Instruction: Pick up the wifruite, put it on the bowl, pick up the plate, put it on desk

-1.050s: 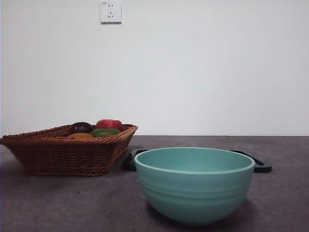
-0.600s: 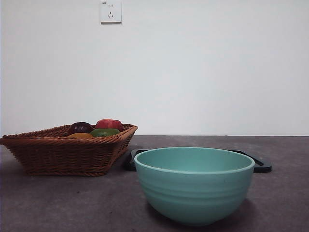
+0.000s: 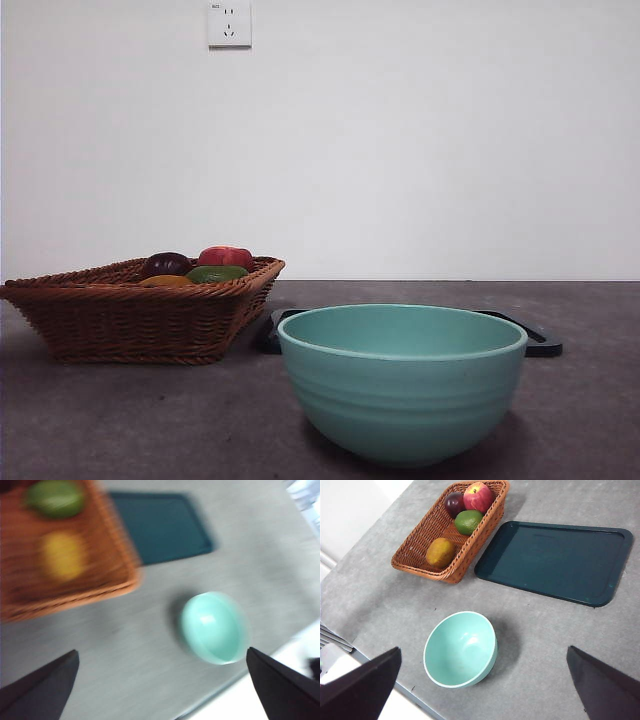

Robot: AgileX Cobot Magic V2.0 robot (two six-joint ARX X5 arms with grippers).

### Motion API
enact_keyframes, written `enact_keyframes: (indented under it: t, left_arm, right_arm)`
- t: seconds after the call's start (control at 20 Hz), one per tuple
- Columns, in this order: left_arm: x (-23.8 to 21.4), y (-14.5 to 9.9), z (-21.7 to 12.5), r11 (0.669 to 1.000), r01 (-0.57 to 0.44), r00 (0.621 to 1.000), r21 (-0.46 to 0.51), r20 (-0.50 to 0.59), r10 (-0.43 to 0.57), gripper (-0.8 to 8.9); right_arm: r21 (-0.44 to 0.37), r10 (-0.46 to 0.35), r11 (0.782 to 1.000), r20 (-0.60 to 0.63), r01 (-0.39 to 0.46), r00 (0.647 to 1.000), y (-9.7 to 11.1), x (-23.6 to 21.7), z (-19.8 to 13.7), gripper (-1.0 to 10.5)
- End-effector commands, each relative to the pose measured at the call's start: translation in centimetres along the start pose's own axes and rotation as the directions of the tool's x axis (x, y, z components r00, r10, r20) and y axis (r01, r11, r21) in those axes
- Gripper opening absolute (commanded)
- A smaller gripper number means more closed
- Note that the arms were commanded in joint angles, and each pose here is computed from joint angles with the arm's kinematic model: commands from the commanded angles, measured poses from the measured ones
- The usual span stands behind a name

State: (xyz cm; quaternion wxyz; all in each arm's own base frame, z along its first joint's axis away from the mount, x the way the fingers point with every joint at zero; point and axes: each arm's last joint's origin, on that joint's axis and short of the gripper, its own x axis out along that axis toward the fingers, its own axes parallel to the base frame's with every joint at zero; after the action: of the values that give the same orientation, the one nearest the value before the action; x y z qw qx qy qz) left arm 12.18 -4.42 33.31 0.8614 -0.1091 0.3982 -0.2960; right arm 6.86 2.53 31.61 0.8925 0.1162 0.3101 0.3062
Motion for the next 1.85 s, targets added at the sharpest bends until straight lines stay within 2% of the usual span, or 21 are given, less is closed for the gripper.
enact_keyframes:
  t: [0.05,0.25,0.4,0.55,0.7,0.95,1.25,1.65,1.7,1.75,1.85]
  left_arm:
    - [0.2,0.1,1.6,0.994,-0.097,0.994,0.050,-0.040,0.099,5.62]
    - [2.1,0.8,4.2,0.970,-0.221,0.965,0.098,-0.121,0.232,5.62]
    - [4.9,1.1,6.2,0.956,-0.259,0.940,0.137,-0.190,0.282,5.62]
    - [8.6,1.3,7.7,0.934,-0.292,0.900,0.206,-0.271,0.341,5.62]
    - [12.4,1.5,9.0,0.908,-0.327,0.871,0.262,-0.289,0.397,5.62]
    - [17.5,3.0,10.2,0.907,-0.321,0.864,0.275,-0.307,0.399,5.62]
    - [21.8,4.6,9.9,0.902,-0.304,0.858,0.307,-0.323,0.399,5.62]
    - [25.5,6.3,8.4,0.904,-0.297,0.819,0.307,-0.404,0.407,5.57]
    - [25.8,6.5,8.2,0.905,-0.298,0.813,0.303,-0.415,0.407,5.48]
    - [25.9,6.6,8.1,0.905,-0.298,0.811,0.303,-0.421,0.407,4.98]
    - [26.0,6.6,8.1,0.905,-0.297,0.812,0.304,-0.419,0.407,3.04]
  right_arm:
    - [-0.020,0.007,1.000,0.017,-0.007,1.000,0.3,-0.3,0.3,6.2]
    - [-0.020,0.007,1.000,0.017,-0.007,1.000,0.3,-0.3,0.4,6.2]
    - [-0.021,0.008,1.000,0.018,-0.007,1.000,0.3,-0.3,0.4,6.2]
    - [-0.017,0.009,1.000,0.024,-0.008,1.000,0.3,-0.3,0.4,6.2]
    - [-0.021,0.009,1.000,0.029,-0.009,1.000,0.3,-0.3,0.5,6.2]
    - [-0.035,0.012,0.999,0.052,-0.010,0.999,0.3,-0.3,0.7,6.2]
    - [-0.036,0.012,0.999,0.054,-0.010,0.998,0.3,-0.3,0.8,6.2]
    - [-0.032,0.012,0.999,0.054,-0.011,0.998,0.3,-0.3,0.8,6.2]
    - [-0.032,0.012,0.999,0.054,-0.011,0.998,0.3,-0.3,0.8,6.2]
    - [-0.032,0.012,0.999,0.054,-0.011,0.998,0.3,-0.3,0.8,6.2]
    - [-0.029,0.013,1.000,0.053,-0.011,0.998,0.3,-0.3,0.7,6.2]
